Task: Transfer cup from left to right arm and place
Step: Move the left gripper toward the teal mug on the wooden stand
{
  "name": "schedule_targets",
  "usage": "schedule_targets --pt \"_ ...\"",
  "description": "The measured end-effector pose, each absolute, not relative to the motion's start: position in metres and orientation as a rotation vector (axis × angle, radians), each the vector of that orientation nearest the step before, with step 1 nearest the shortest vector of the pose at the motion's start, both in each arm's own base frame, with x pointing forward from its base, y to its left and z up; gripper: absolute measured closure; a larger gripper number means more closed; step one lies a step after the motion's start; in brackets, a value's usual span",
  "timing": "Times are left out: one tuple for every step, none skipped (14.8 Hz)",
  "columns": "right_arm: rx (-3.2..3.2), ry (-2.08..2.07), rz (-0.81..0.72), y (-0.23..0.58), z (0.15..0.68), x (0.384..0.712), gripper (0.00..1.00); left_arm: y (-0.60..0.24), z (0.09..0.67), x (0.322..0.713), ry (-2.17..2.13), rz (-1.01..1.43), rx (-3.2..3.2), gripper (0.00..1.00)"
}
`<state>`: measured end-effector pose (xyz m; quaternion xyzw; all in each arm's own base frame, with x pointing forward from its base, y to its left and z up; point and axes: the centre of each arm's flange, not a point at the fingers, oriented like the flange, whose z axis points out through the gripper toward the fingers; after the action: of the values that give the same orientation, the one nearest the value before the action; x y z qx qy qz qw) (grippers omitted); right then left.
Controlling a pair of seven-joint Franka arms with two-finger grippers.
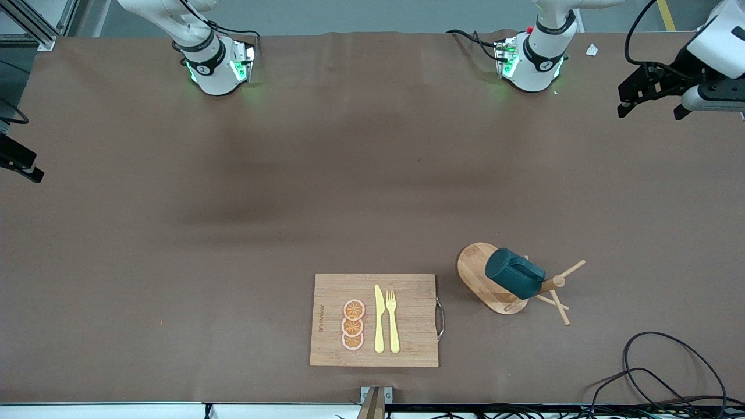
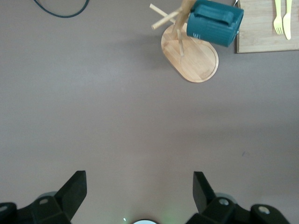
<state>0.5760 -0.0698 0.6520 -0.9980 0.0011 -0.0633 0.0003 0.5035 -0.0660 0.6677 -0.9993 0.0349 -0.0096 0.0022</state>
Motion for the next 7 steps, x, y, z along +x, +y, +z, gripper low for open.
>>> schedule_targets --pt "-3.135 0.003 -0.199 -0.07 0.652 0.576 0.0 -0.069 0.664 0.51 0.099 -0.019 -3.136 0.0" --pt "-3.135 0.003 -0.199 -0.07 0.652 0.576 0.0 -0.074 0.656 0.517 0.06 0.001 -3.138 0.0" --pt "-3.135 0.003 -0.199 -0.07 0.652 0.576 0.0 -0.081 0.647 0.523 -0.011 0.027 -3.137 0.0" --pt "-3.135 0.003 -0.199 -0.07 0.652 0.576 0.0 -0.089 0.638 0.529 -0.11 0.049 -3.134 0.0" --pt "-3.135 0.003 -0.198 -0.07 0.652 0.576 0.0 -0.095 0.63 0.536 -0.213 0.066 -3.127 0.0" --pt "-3.135 0.003 -0.198 -0.07 0.652 0.576 0.0 -0.1 0.623 0.544 -0.301 0.08 -3.119 0.0" --pt "-3.135 0.003 -0.198 -0.07 0.652 0.576 0.0 -0.107 0.615 0.552 -0.365 0.087 -3.113 0.0"
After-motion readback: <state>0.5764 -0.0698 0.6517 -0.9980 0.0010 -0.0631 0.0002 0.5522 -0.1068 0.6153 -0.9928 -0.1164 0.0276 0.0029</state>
